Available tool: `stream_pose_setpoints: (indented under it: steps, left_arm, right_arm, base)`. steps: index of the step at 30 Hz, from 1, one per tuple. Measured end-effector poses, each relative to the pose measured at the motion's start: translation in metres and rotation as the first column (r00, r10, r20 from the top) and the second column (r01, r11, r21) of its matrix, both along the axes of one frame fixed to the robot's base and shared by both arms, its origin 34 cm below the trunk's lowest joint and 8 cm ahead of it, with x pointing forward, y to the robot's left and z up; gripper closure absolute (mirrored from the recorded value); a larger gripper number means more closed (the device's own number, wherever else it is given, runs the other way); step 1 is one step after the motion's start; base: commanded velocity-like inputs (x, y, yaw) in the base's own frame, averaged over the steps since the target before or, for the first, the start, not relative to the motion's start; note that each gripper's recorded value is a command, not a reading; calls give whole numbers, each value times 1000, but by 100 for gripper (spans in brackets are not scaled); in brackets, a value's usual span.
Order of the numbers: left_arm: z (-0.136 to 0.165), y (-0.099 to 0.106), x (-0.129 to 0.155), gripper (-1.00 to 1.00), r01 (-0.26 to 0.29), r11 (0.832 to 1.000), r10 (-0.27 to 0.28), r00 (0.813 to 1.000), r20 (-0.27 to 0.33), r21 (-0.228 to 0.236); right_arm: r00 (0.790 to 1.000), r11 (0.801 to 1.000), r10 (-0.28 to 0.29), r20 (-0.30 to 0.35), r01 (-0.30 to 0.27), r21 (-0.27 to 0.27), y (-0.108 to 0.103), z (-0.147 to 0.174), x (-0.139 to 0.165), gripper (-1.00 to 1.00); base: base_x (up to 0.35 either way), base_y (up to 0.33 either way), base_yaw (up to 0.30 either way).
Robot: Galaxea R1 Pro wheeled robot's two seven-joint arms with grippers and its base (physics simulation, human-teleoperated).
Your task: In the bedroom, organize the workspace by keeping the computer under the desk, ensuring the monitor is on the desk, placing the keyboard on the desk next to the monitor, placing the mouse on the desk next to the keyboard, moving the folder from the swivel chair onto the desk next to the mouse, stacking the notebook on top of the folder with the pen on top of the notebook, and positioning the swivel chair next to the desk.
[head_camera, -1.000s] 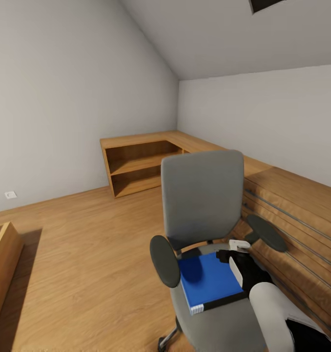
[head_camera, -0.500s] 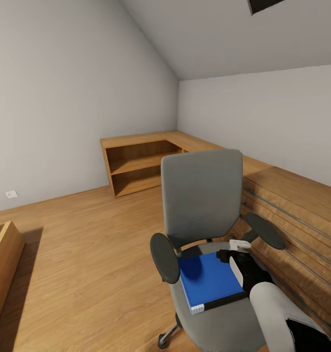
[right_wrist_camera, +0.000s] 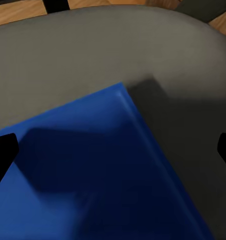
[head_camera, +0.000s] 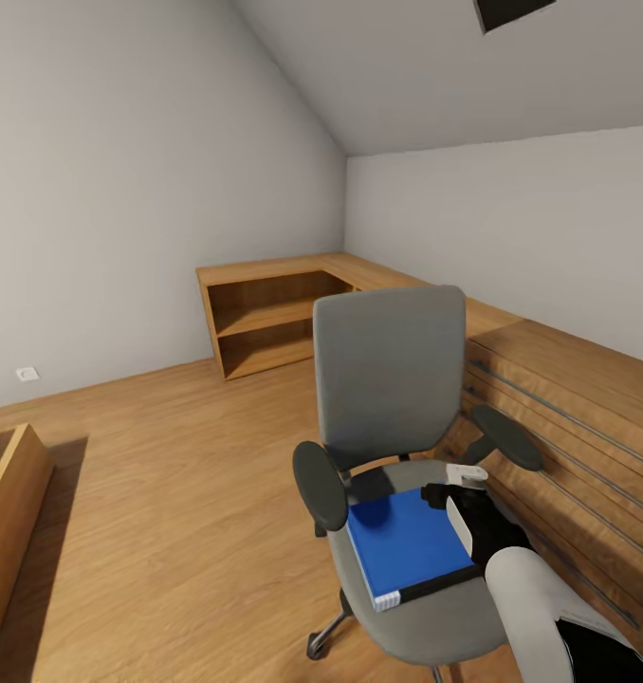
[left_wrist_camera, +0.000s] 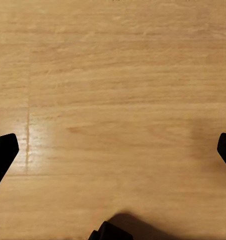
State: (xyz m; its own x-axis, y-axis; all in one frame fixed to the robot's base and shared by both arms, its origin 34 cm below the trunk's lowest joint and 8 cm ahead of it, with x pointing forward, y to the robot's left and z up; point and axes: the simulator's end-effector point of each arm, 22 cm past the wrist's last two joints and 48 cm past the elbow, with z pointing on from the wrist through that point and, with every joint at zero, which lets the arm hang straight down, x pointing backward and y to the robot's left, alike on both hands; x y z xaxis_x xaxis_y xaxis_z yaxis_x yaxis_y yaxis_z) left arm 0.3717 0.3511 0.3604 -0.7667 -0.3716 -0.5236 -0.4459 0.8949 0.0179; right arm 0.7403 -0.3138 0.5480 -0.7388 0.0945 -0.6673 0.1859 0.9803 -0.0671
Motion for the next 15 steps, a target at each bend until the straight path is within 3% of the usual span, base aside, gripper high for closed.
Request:
stream_pose_setpoints:
  steps: [15]
  left_arm:
    - [0, 0, 0, -100, 0, 1000, 0, 1000, 0, 0]
  right_arm:
    - [1000, 1000, -1, 6, 1, 0, 0, 2, 1, -100]
  base:
    - [-94, 0, 0]
